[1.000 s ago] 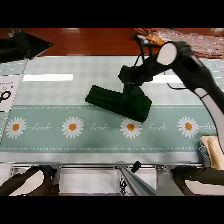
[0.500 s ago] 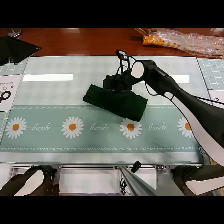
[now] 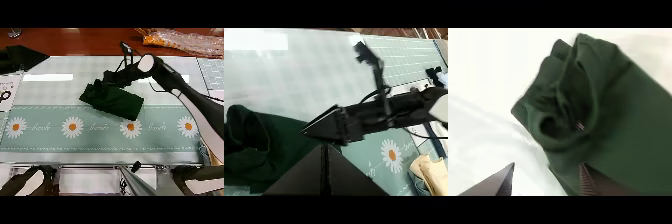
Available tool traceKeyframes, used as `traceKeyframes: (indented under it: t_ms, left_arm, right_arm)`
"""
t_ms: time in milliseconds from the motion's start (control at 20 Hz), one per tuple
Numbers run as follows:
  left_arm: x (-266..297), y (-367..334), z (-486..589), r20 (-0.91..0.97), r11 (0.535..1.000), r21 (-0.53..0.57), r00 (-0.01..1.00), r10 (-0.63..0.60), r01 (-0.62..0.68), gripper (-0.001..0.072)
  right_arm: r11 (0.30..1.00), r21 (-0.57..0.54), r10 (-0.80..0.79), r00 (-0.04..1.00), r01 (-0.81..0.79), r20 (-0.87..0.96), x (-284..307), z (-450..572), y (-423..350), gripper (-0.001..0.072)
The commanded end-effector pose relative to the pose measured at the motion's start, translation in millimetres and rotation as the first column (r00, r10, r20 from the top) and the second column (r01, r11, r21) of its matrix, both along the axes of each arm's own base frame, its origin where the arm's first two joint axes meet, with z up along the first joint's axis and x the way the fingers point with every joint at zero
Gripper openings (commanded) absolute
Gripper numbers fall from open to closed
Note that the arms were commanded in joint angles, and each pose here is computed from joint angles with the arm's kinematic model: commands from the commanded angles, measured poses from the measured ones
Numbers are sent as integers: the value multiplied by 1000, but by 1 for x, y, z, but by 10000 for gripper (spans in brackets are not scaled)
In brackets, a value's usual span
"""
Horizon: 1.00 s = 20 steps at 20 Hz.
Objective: Fold the shirts.
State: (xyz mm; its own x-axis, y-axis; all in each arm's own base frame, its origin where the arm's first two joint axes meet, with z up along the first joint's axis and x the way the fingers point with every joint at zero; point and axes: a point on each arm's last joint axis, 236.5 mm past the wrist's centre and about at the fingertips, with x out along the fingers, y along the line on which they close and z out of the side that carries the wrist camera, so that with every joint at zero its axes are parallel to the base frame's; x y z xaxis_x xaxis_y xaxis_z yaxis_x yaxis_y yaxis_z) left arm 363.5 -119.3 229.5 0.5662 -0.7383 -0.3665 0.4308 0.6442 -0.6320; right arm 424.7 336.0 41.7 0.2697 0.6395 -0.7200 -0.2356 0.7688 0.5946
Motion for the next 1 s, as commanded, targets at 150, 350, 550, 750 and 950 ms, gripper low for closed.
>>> traceKeyframes:
  t_ms: [150,350,550,750,950]
  left_arm:
    - [-2,5,-38,-73,1000,26,997,16,-14,22]
    - [-2,10,-47,-88,998,64,996,25,-19,22]
    - [-2,10,-48,-89,998,67,996,27,-21,22]
    - [-2,10,-48,-102,998,58,994,33,-27,22]
    - [-2,10,-48,-102,998,58,994,34,-28,22]
  right_arm:
    - [766,-640,-44,988,-61,-147,-37,-10,-239,431]
    - [843,-535,-248,924,58,-290,-82,-38,-305,511]
    - [948,-178,-315,872,266,-375,-94,-76,-259,598]
    - [916,32,-361,855,401,-373,-83,-98,-206,596]
    - [929,20,-336,862,370,-381,-90,-122,-170,595]
